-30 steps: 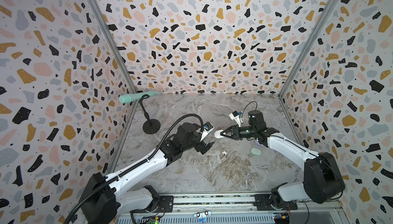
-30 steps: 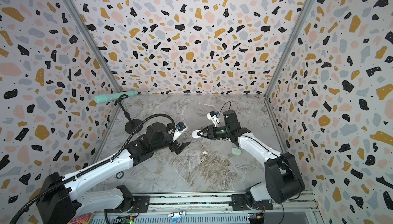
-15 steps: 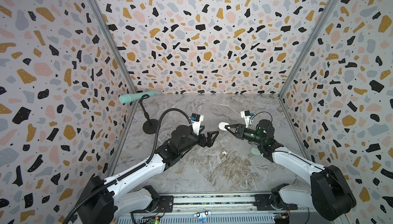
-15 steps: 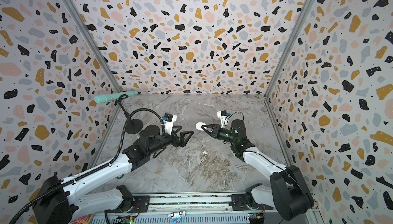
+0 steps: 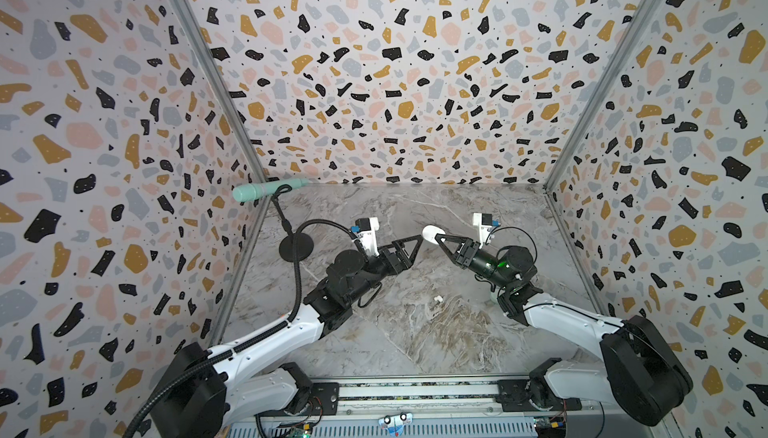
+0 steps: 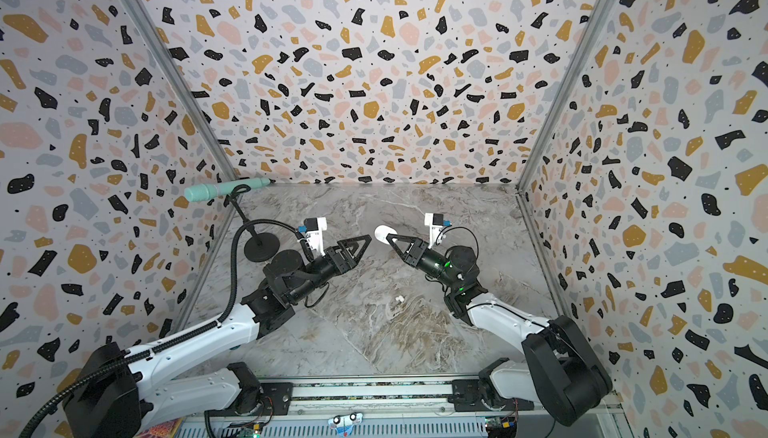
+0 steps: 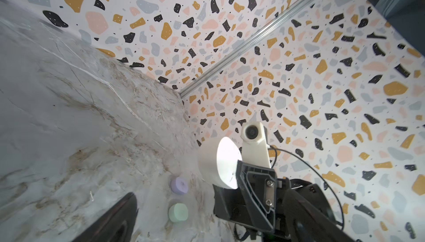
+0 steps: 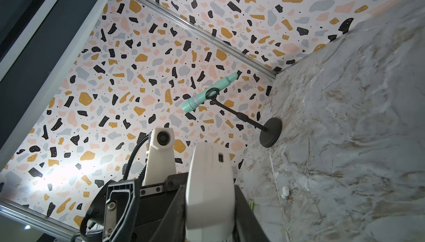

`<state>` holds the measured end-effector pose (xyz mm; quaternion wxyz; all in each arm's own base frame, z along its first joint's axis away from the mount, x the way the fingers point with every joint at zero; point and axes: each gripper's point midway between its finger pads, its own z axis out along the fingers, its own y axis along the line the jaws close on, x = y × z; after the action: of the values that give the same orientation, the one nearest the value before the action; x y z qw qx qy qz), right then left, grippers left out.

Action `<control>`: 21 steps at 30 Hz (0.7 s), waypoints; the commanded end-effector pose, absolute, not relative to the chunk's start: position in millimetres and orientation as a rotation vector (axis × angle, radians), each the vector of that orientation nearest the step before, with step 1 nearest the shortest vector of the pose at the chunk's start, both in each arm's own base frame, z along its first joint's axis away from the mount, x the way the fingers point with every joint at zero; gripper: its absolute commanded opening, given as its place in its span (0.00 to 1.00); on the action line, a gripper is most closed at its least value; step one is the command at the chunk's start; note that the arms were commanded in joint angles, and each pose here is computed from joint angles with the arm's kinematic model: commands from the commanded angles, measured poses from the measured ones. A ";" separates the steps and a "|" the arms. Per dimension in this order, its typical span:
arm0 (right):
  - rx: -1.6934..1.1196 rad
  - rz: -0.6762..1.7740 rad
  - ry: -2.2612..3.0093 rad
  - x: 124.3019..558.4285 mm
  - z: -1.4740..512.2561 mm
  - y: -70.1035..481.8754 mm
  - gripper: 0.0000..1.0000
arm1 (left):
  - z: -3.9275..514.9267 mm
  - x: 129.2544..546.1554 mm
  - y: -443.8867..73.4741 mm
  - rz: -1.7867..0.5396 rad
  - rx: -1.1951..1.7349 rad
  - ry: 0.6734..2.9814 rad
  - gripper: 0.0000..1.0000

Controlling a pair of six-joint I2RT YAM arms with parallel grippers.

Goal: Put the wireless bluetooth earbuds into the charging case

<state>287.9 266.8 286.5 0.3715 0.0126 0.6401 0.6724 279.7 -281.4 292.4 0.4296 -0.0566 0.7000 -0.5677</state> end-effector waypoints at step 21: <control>0.043 1.864 1.446 276.4 314.5 292.0 0.18 | 315.5 287.2 -292.9 -1.700 -0.284 1.572 0.70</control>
<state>279.6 294.1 287.4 0.3625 0.0263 0.6000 0.7127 291.6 -292.8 294.5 0.3784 -0.1296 0.6488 -0.6474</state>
